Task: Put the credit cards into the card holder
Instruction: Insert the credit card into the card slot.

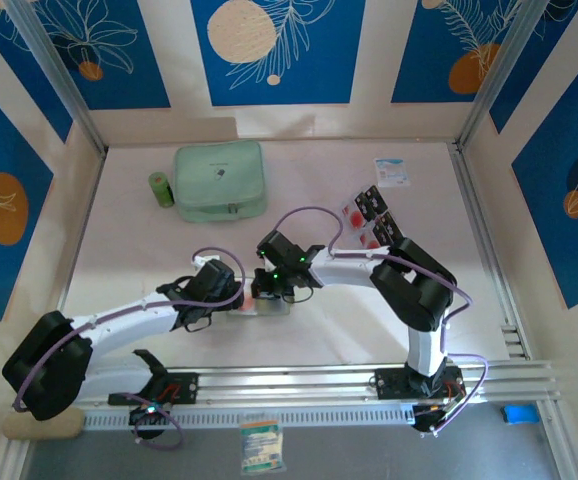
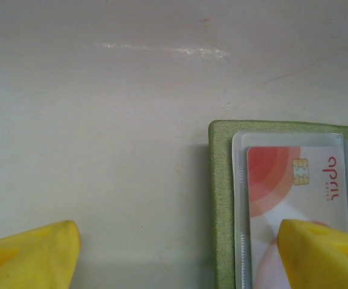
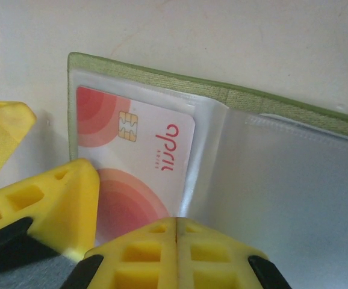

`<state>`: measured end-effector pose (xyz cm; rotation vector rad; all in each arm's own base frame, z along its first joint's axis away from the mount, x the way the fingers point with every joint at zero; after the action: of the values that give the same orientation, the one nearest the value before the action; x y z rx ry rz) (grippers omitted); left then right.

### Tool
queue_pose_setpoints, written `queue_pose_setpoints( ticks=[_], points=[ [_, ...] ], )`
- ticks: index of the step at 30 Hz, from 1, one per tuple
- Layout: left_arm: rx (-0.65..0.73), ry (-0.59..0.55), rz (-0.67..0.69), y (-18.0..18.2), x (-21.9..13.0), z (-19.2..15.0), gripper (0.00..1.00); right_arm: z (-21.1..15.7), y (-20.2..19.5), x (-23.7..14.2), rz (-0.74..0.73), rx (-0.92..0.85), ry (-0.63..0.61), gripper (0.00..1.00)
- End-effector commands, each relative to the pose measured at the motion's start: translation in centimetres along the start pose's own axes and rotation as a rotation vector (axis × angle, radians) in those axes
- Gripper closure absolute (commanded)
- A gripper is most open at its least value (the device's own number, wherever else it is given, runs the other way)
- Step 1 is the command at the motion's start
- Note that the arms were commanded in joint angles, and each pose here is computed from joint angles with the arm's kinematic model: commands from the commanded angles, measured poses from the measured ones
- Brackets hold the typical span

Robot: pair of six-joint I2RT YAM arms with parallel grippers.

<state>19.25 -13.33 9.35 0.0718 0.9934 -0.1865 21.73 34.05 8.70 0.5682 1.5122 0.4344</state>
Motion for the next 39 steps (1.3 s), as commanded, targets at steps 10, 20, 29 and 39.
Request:
queue_pose_setpoints(
  ticks=[10,20,29,39],
  points=[
    [-0.011,-0.01,-0.006,0.2,-0.3,0.1,0.15,-0.2,1.0,1.2,0.011,-0.008,0.047,1.0],
    [-0.016,-0.042,-0.04,-0.4,-1.2,1.4,0.15,0.0,1.6,-0.2,0.039,-0.015,0.03,1.0],
    [-0.01,-0.074,-0.091,-1.3,-2.0,3.0,0.15,1.0,0.5,-3.1,0.045,-0.002,-0.032,1.0],
    [0.003,-0.104,-0.168,-3.2,-2.8,4.7,0.17,2.5,-3.1,-4.9,-0.019,0.035,-0.079,1.0]
  ],
)
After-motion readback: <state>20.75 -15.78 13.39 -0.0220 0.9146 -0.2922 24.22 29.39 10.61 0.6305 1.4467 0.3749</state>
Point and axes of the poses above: each hand's point on the last joint's axis, 136 mm out from that joint toward the fingers, its own x axis out along the fingers, its own y axis along the line the jaws close on, z = x × y, the point moved 7 cm from there along -x, back along the fingers, and after that the axes turned 15 degrees about x, right-handed, at the moved point
